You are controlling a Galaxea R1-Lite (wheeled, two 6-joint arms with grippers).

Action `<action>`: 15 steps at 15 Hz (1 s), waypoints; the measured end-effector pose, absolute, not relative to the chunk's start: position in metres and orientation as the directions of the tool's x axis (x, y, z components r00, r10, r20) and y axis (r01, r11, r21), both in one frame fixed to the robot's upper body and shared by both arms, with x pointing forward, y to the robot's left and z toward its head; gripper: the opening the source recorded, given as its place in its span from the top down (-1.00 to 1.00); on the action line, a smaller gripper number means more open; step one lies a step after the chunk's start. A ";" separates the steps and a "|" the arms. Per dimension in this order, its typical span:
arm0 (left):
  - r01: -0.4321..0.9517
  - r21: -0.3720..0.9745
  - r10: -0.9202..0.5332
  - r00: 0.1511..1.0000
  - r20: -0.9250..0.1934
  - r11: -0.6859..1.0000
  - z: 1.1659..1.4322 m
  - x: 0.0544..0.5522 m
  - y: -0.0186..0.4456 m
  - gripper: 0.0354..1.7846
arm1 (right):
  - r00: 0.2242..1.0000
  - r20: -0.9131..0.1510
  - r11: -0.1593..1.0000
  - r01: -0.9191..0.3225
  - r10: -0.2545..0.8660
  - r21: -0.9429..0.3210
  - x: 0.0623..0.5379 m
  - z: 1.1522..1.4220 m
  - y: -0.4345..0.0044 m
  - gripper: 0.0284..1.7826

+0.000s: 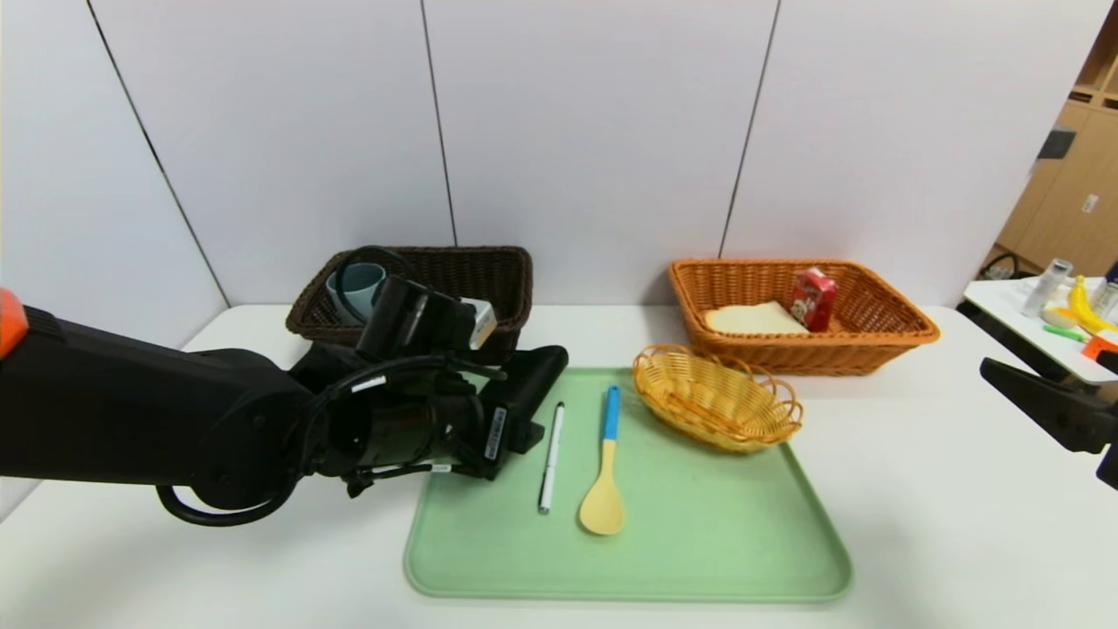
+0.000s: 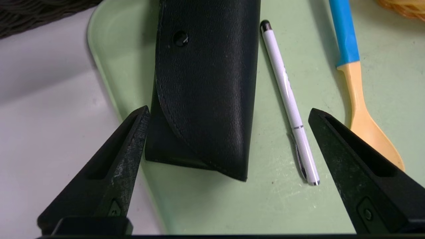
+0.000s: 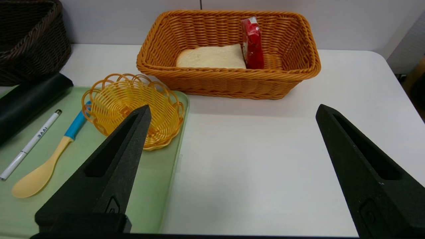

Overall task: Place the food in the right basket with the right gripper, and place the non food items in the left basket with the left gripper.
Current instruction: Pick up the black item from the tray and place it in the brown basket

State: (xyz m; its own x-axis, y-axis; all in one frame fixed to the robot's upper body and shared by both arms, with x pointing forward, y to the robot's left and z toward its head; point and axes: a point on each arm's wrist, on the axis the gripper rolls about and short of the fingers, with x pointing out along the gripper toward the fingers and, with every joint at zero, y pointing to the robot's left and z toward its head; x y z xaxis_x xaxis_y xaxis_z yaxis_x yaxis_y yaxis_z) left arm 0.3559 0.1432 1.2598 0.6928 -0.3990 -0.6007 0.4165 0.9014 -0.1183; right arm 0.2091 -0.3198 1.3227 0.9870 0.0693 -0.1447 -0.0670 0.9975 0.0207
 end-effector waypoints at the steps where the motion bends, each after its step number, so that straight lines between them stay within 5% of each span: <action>1: 0.415 -0.118 -0.398 0.695 -0.599 0.902 1.257 0.358 0.142 -0.89 | 0.987 -0.144 0.998 -0.067 0.069 0.022 0.209 1.323 -0.320 -0.92; 15: 0.389 -0.082 -0.352 0.702 -0.619 0.918 1.239 0.365 0.140 -0.89 | 0.986 -0.151 0.997 -0.068 0.070 0.020 0.207 1.320 -0.320 -0.92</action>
State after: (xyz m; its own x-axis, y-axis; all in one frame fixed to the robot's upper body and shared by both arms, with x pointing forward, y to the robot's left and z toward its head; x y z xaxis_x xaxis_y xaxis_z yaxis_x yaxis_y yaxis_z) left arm 0.3655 0.1398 1.2394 0.7017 -0.3522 -0.6193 0.3885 0.9178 -0.0817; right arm 0.2072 -0.3201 1.3196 0.9860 0.0703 -0.1510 -0.0680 0.9975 0.0203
